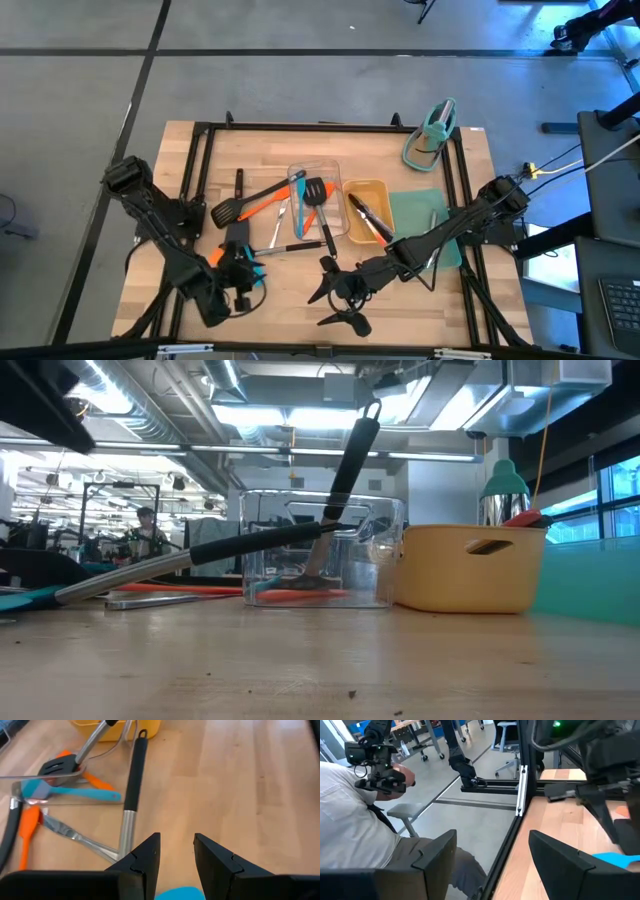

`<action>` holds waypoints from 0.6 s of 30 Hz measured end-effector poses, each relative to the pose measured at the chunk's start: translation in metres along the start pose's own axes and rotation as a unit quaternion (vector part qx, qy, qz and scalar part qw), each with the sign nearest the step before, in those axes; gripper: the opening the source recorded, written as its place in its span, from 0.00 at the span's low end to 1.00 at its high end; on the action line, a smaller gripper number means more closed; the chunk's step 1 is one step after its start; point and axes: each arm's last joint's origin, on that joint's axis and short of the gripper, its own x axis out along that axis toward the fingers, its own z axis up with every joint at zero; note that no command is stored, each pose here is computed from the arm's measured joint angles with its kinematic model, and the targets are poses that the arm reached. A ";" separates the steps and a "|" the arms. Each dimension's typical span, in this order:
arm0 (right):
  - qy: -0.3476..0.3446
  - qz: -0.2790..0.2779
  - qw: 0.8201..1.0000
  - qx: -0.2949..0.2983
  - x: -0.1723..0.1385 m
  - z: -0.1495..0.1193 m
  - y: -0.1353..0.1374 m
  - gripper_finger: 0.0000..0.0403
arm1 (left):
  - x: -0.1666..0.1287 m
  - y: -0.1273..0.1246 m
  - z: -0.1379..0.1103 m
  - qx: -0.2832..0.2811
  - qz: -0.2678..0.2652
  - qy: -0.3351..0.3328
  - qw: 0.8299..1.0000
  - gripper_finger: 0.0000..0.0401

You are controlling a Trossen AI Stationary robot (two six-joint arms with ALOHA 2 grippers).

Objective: Pick & Place Kitchen Items
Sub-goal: Put the black spatula into the transparent bin

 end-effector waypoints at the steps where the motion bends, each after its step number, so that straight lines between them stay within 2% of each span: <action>1: 0.000 0.000 1.000 0.000 0.000 0.000 0.000 0.63 | 0.002 0.001 0.001 0.004 0.002 0.005 1.000 0.28; 8: 0.007 -0.003 1.000 0.000 0.000 -0.002 0.000 0.63 | 0.011 0.006 0.006 0.011 0.008 0.021 1.000 0.28; 13: 0.011 -0.004 1.000 0.001 0.000 -0.002 0.000 0.63 | 0.015 0.010 0.010 0.058 0.027 0.010 0.998 0.29; 18: 0.011 -0.004 1.000 0.001 0.000 -0.002 0.000 0.63 | 0.025 0.015 0.018 0.073 0.028 0.019 0.997 0.36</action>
